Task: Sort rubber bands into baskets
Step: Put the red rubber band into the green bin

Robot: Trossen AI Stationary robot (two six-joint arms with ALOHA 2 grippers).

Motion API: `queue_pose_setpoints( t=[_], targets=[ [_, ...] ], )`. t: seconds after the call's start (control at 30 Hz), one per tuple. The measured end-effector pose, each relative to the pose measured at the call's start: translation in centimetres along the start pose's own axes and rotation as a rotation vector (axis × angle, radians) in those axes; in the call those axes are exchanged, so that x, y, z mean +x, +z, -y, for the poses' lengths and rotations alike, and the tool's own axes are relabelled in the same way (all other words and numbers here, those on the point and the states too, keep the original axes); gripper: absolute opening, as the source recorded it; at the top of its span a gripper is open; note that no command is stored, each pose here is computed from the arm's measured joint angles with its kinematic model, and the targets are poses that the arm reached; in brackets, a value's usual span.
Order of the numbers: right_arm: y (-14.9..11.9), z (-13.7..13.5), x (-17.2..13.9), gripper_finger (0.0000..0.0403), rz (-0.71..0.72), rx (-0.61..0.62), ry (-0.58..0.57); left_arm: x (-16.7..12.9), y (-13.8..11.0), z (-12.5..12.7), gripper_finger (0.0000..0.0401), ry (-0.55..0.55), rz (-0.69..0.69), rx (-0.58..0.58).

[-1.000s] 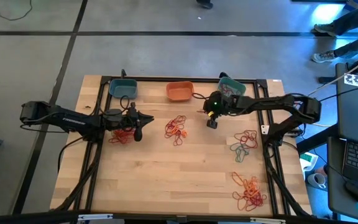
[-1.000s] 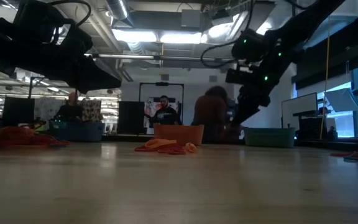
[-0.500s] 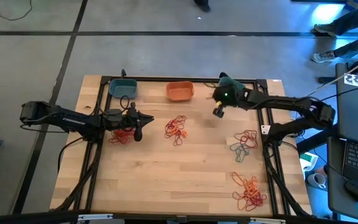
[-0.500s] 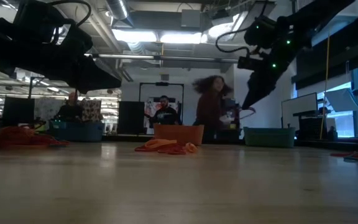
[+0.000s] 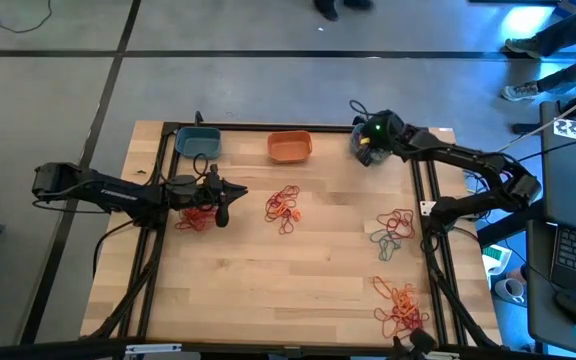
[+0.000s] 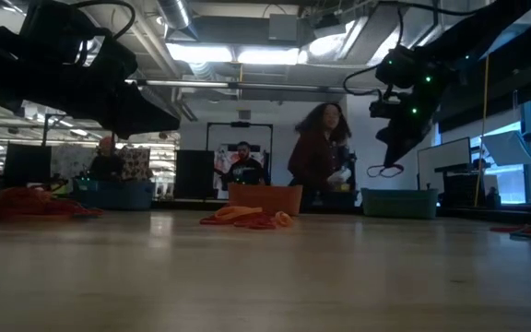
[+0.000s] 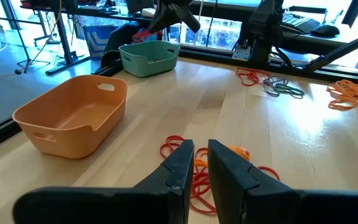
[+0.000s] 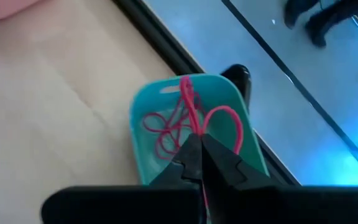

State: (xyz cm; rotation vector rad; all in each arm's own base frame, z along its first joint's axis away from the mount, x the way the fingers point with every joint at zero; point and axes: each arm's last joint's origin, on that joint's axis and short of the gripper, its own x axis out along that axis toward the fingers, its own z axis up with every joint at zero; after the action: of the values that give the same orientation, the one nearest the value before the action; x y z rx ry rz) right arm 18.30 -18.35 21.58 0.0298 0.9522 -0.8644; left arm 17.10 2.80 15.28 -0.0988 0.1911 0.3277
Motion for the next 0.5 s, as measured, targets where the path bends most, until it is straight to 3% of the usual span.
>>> queue_pose_setpoints(
  t=[0.27, 0.5],
  targets=[
    [-0.26, 0.69, 0.2, 0.0013, -0.014, 0.076, 0.0, 0.0, 0.0, 0.0, 0.0045, 0.0, 0.0, 0.003],
    [-0.42, 0.7, 0.2, 0.0109, -0.034, 0.075, -0.017, 0.0, 0.0, 0.0, 0.0045, 0.0, 0.0, 0.002]
  ],
)
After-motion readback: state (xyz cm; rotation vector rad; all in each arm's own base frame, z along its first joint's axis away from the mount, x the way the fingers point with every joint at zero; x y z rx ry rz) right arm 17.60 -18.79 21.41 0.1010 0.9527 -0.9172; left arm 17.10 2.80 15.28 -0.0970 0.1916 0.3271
